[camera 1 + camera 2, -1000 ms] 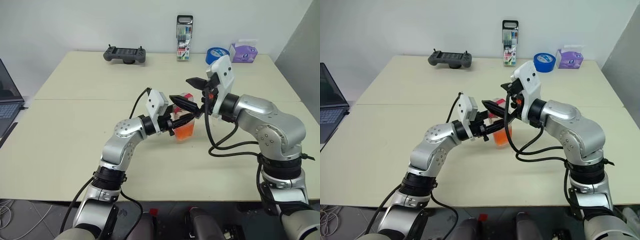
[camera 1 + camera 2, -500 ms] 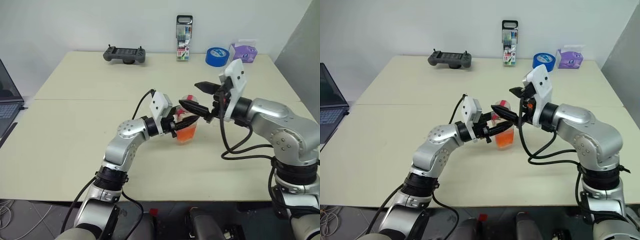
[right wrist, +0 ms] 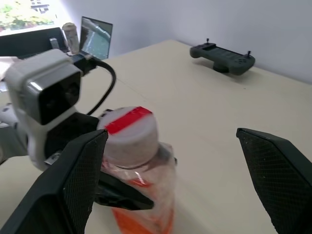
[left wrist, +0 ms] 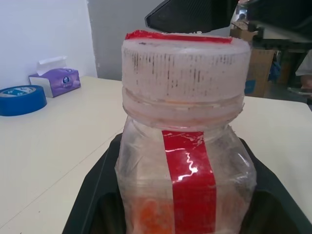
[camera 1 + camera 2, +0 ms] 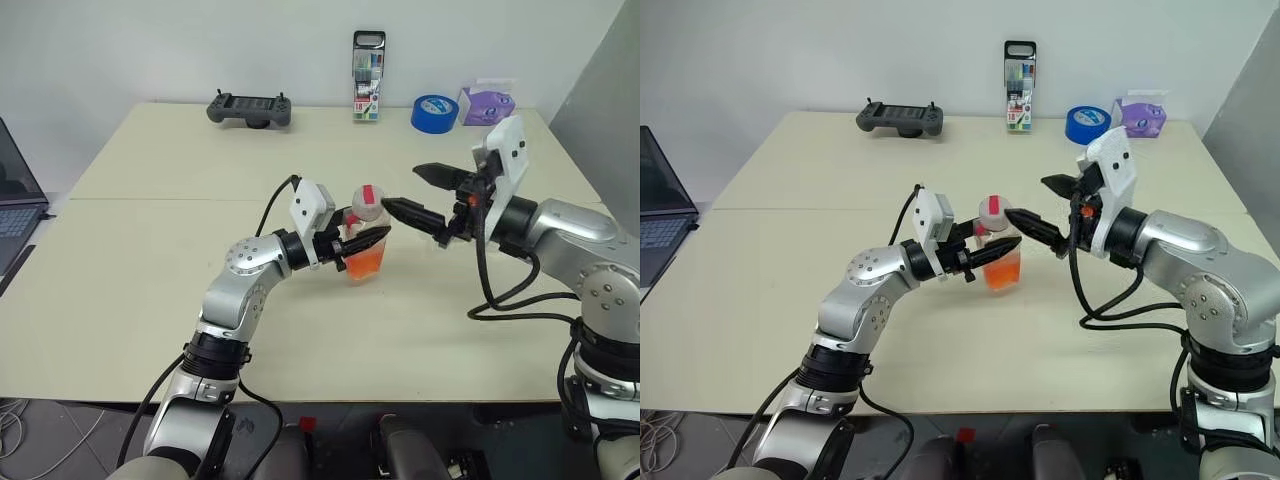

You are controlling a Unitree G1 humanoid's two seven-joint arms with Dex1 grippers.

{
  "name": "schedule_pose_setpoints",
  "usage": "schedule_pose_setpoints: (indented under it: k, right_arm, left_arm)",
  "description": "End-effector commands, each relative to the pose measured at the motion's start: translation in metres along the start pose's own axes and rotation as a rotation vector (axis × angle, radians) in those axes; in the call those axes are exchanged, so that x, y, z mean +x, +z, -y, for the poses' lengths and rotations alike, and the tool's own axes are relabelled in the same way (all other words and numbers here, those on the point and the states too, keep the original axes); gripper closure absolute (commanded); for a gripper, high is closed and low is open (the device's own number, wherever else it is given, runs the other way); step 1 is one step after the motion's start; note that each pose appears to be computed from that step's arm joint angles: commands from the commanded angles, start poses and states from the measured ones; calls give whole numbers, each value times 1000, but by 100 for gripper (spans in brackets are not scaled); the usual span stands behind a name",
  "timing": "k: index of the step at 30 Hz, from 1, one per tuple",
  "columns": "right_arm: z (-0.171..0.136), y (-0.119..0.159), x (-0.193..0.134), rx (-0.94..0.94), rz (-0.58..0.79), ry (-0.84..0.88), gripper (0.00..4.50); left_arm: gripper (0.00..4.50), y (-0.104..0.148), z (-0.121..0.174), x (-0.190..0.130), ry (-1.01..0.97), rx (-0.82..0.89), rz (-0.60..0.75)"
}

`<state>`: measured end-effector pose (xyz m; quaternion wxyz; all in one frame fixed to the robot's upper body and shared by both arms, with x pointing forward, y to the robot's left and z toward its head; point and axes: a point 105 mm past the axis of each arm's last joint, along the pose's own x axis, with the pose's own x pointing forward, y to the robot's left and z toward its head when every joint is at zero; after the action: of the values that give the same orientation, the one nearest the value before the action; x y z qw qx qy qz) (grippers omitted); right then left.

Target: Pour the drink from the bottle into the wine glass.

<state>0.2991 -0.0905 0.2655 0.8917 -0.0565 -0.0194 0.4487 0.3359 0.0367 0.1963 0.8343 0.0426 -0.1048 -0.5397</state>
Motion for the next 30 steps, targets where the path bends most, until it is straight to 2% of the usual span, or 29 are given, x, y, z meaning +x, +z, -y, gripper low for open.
schedule_pose_setpoints:
  k: [1,6,15,23,30]
  right_arm:
    - [-16,11,4,-42,32,42,0]
    - [-19,3,27,-58,14,-21,0]
    - [-11,10,50,-34,68,-89,0]
    - [2,8,50,-36,66,-147,0]
    - [15,0,36,-51,29,-197,0]
  left_arm:
    - [258,18,1,2,-13,46,56]
    - [258,17,1,1,-10,45,55]
    - [258,17,1,2,-9,49,54]
    - [258,17,1,2,-4,52,53]
    - [258,17,0,1,-5,51,53]
